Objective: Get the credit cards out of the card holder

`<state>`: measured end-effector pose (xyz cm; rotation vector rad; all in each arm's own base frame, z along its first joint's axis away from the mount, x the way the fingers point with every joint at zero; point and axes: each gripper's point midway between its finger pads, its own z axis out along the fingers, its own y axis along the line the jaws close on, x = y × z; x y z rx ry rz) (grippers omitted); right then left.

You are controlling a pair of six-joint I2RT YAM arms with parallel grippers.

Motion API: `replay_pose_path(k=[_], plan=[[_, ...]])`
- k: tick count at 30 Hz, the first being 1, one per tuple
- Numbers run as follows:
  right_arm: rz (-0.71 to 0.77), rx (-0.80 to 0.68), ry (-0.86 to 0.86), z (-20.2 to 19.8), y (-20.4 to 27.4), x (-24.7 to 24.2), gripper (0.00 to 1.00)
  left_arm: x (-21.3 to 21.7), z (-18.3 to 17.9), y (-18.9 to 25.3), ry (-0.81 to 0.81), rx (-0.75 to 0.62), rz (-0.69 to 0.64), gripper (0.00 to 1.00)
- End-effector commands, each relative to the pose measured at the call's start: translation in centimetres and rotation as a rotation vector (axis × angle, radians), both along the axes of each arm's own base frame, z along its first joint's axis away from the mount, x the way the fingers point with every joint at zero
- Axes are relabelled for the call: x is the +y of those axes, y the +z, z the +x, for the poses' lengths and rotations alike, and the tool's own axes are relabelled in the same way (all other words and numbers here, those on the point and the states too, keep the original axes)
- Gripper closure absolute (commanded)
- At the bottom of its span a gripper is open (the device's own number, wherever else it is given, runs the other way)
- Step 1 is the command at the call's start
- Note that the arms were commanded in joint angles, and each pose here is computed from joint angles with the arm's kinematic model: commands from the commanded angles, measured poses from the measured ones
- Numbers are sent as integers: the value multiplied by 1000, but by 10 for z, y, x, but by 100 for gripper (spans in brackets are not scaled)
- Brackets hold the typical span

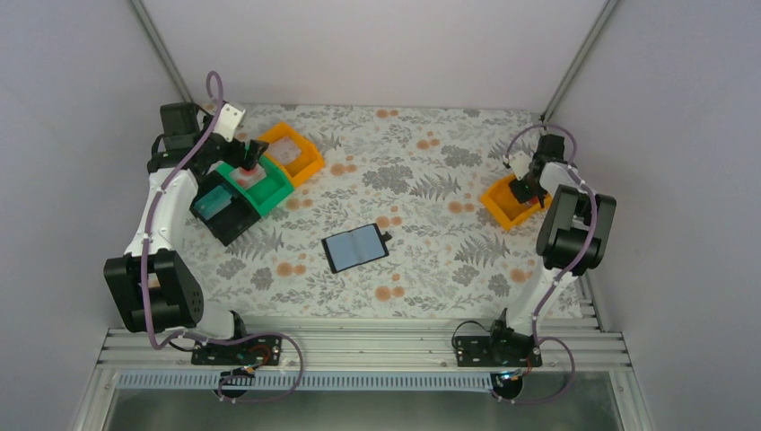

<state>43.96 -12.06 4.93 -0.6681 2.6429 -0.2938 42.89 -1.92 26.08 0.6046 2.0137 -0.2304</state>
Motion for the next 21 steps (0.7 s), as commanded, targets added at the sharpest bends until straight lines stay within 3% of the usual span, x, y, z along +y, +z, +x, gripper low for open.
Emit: replay_pose_path(k=[1,15,21], plan=[[33,11,14,-8,6,11,73,-2,0,15,-24,-40,2,0],[-58,-49,-32,0,31,-6,85,-2,-1,18,-29,-44,-4,0],[-105,-74,-52,5,39,-14,96,-3,-2,20,-33,-45,-7,0]])
